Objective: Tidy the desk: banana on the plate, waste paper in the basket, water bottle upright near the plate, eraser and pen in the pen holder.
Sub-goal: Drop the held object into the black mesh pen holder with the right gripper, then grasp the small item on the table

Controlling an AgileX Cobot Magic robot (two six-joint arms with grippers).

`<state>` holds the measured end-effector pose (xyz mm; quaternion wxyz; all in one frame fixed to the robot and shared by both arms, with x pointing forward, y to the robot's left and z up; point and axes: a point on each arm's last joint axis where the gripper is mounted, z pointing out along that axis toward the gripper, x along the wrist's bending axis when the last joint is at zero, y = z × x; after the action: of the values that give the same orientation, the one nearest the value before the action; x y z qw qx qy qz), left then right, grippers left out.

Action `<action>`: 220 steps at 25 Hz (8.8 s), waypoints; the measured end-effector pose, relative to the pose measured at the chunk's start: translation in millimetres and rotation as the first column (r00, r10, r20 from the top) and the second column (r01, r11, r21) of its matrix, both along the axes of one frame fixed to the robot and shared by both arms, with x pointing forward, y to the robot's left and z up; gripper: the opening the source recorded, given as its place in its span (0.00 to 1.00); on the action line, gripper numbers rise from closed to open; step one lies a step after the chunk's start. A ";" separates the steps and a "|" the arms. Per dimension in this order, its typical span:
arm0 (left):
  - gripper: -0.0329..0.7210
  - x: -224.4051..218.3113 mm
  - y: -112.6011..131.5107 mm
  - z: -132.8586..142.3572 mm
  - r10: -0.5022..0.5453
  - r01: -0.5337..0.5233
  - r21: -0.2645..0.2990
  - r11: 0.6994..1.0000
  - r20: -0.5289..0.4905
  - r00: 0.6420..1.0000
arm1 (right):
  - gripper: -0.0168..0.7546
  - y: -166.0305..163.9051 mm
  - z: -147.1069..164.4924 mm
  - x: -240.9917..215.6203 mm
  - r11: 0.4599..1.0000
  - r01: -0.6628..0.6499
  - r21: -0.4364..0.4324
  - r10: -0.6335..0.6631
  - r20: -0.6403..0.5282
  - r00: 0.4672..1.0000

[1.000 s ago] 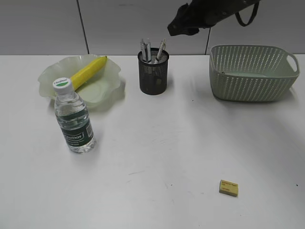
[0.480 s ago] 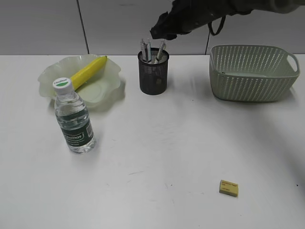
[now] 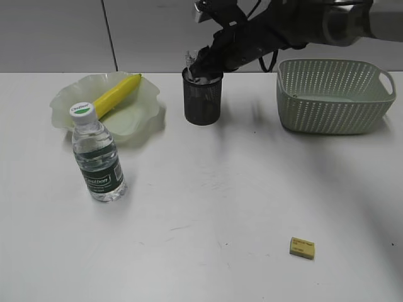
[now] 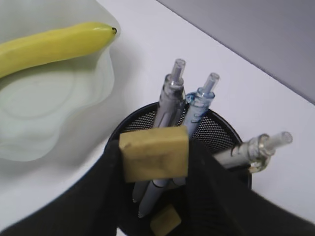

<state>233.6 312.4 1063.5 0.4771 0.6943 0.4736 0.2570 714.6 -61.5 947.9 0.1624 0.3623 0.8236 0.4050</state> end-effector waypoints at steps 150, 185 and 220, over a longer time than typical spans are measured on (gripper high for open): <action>0.57 255.8 -333.8 -25.0 -0.544 0.632 0.257 0.731 -0.338 0.768 | 0.61 -235.7 108.8 -484.1 0.956 0.261 0.133 -0.283 0.189 0.940; 0.68 213.7 -427.5 -154.6 -0.704 0.869 0.405 0.283 -0.528 0.475 | 0.61 -235.7 108.9 -484.1 0.956 0.261 0.134 -0.284 0.191 0.940; 0.21 223.9 -443.3 -168.1 -0.697 0.871 0.430 0.237 -0.549 0.461 | 0.61 -235.7 108.9 -484.1 0.956 0.261 0.135 -0.284 0.191 0.940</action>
<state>457.5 -130.9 895.4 0.1954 0.9797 -0.0158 0.0427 230.5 -297.2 1056.8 0.2825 0.4368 0.7209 0.4579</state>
